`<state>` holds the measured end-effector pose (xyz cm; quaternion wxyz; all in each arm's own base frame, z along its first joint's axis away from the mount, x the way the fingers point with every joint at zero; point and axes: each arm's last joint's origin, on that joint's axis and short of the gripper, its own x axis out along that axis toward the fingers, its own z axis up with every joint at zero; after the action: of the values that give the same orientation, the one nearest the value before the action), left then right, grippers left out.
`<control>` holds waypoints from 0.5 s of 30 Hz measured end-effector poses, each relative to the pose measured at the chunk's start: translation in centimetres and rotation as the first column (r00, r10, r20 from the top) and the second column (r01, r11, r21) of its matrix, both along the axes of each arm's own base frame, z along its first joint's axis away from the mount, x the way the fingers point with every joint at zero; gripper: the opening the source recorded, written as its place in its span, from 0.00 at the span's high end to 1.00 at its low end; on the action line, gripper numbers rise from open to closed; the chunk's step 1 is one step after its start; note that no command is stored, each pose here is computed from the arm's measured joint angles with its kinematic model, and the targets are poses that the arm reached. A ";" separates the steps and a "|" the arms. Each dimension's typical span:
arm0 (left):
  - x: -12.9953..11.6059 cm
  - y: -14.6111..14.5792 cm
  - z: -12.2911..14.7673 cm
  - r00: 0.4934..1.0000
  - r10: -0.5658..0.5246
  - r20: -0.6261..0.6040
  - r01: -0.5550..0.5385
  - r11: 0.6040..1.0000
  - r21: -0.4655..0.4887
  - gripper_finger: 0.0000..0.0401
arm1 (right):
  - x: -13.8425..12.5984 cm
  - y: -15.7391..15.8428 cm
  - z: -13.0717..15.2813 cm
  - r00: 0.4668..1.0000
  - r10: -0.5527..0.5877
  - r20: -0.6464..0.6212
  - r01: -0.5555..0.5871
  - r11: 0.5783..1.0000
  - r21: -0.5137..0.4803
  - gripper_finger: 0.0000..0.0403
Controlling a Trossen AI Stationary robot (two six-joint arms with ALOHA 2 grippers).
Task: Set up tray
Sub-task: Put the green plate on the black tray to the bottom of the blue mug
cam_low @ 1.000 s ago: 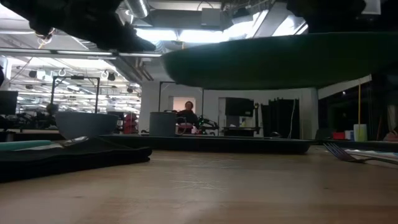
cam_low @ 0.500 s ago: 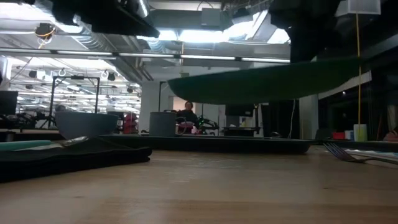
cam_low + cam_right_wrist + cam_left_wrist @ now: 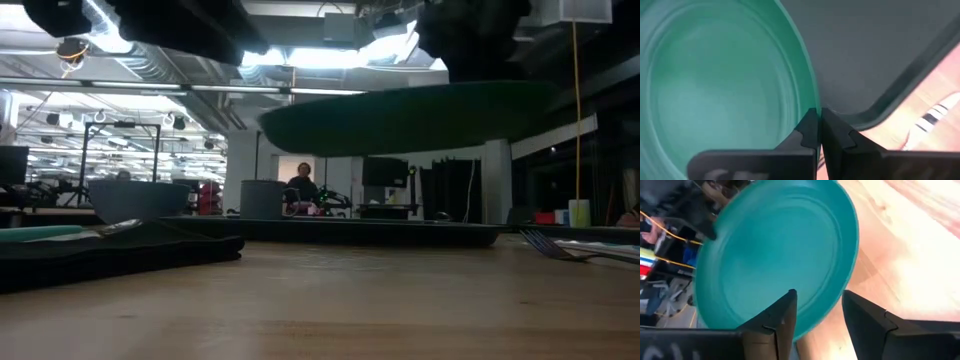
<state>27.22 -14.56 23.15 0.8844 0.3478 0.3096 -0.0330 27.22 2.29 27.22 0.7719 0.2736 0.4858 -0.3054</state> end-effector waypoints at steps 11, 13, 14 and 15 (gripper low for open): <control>3.0 -2.1 -0.8 0.992 -0.006 -0.124 0.014 0.998 0.061 0.62 | 0.5 0.0 0.2 0.998 0.040 0.042 -0.040 0.999 0.000 0.98; 3.2 -2.2 -1.1 0.990 -0.010 -0.143 0.020 0.998 0.063 0.63 | 0.5 0.0 0.2 0.998 0.042 0.046 -0.042 0.999 0.000 0.98; 3.4 -2.2 -1.2 0.989 -0.013 -0.148 0.022 0.998 0.061 0.63 | 0.5 0.0 0.2 0.998 0.043 0.046 -0.043 0.999 0.000 0.98; 3.4 -2.3 -1.4 0.988 -0.017 -0.154 0.026 0.998 0.057 0.63 | 0.5 0.0 0.2 0.998 0.044 0.046 -0.044 0.999 0.000 0.98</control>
<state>30.66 -16.83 21.77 0.8469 0.3733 0.3740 -0.0599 27.72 2.27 27.42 0.7892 0.2701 0.4740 -0.2818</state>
